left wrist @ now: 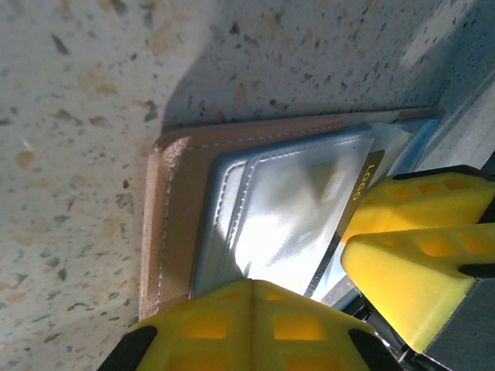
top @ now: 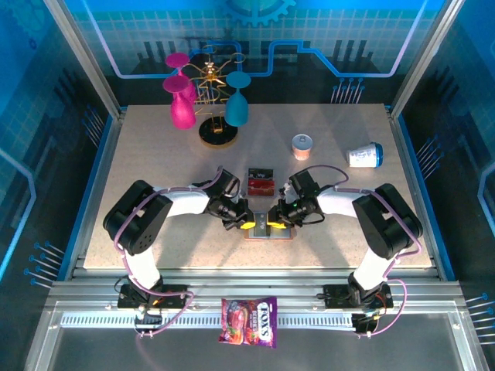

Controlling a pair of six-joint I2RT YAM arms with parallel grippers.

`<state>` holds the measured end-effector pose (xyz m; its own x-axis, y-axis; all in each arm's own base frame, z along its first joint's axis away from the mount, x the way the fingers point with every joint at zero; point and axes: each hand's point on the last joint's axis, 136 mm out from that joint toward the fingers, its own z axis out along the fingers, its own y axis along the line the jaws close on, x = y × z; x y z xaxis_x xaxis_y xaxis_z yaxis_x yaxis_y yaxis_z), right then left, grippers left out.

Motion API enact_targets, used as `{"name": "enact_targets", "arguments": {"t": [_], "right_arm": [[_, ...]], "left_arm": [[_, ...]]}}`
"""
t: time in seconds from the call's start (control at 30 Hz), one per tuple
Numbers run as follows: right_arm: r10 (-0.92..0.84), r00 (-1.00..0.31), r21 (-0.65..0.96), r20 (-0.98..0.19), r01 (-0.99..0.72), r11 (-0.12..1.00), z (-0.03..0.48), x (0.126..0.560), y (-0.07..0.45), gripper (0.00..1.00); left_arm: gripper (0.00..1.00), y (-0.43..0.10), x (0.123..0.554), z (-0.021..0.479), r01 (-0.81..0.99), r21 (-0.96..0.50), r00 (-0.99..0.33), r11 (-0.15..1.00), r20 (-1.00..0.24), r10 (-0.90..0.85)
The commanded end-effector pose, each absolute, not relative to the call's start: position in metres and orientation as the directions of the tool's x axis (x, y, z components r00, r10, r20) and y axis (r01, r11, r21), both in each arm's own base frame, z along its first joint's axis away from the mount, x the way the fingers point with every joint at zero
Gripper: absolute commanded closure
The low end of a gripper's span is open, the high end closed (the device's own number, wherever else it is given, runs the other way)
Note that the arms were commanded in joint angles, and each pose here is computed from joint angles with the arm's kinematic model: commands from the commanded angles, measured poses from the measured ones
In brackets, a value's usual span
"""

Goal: Take the credit cards out of the card holder

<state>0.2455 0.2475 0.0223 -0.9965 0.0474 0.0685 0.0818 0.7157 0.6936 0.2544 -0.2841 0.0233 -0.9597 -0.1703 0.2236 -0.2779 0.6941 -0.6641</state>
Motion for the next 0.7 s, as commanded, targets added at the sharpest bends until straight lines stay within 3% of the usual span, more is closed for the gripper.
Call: {"name": "enact_targets", "arguments": {"t": [0.0,0.4,0.67], "right_arm": [[0.058,-0.991,0.705,0.117,0.124,0.699,0.012,0.240,0.246,0.75],[0.078,-0.988,0.740,0.132,0.150,0.656,0.016,0.241,0.247,0.79],[0.090,-0.989,0.741,0.116,0.146,0.656,0.022,0.243,0.244,0.87]], "left_arm": [[0.94,-0.277,0.248,0.010,-0.300,-0.605,-0.951,0.738,0.249,-0.182],[0.93,-0.278,0.248,0.011,-0.299,-0.605,-0.951,0.738,0.248,-0.183],[0.92,-0.278,0.248,0.011,-0.297,-0.604,-0.952,0.740,0.243,-0.183]]}}
